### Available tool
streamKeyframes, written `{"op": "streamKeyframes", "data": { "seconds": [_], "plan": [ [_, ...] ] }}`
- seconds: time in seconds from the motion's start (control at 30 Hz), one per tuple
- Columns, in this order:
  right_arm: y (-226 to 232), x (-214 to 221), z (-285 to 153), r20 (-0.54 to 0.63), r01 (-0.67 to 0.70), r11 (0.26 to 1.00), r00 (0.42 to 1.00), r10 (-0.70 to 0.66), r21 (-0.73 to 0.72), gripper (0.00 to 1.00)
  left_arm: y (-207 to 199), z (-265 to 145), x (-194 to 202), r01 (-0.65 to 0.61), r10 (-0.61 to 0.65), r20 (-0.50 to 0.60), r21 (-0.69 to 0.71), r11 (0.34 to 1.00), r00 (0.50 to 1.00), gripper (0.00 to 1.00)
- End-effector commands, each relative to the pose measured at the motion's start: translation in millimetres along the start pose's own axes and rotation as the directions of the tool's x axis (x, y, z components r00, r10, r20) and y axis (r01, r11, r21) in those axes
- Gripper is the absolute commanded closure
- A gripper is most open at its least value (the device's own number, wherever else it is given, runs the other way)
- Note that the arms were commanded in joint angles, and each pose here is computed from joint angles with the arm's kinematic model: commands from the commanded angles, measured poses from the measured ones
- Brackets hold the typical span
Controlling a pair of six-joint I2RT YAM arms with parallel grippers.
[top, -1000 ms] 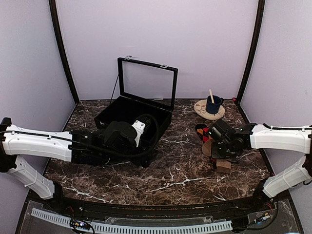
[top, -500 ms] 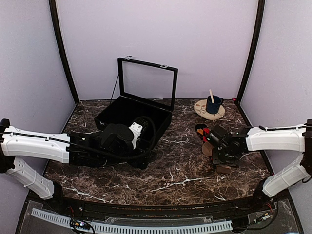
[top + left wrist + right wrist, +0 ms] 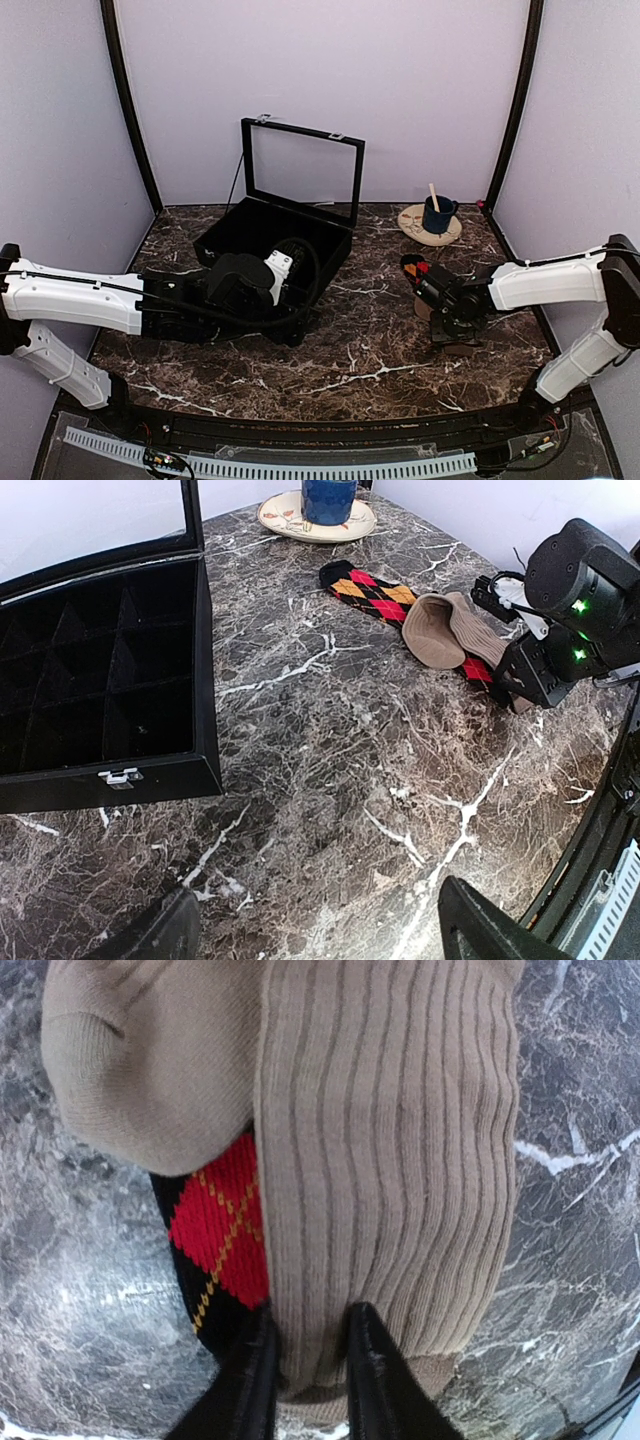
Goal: Roll the socks
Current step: Pick up the sock from the center of the board.
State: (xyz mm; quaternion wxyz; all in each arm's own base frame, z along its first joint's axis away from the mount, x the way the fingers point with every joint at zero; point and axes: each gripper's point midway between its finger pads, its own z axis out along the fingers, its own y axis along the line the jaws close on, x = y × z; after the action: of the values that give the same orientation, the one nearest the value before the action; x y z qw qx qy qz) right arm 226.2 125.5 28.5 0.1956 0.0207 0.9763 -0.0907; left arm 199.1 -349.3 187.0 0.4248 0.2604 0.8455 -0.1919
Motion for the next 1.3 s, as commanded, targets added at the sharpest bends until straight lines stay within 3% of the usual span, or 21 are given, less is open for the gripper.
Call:
{"op": "streamKeyframes", "data": {
  "seconds": [0.0,0.27,0.73,0.97,1.27],
  "plan": [
    [-4,0,1,0.021,0.007,1.0,1.0,-0.007,0.025,0.82,0,-3,-3,-0.01,0.011,0.017,-0.004,1.0,1.0,0.15],
    [-6,-15,-17,0.071,-0.008,1.0,0.997,0.007,0.013,1.0,0,-5,-6,-0.003,0.003,0.027,-0.003,1.0,1.0,0.15],
    [-1,-74,-95,0.222,0.017,1.0,0.975,-0.016,-0.005,1.0,11,-20,-17,0.022,-0.019,0.079,-0.03,0.999,0.997,0.15],
    [57,-97,-148,0.264,0.125,0.986,0.96,-0.093,-0.106,1.0,33,-42,-17,0.08,-0.071,0.125,-0.073,0.994,0.99,0.15],
    [178,-66,-197,0.261,0.291,0.912,0.94,-0.218,-0.288,1.0,84,-90,-8,0.223,-0.185,0.21,-0.174,0.959,0.96,0.16]
  ]
}}
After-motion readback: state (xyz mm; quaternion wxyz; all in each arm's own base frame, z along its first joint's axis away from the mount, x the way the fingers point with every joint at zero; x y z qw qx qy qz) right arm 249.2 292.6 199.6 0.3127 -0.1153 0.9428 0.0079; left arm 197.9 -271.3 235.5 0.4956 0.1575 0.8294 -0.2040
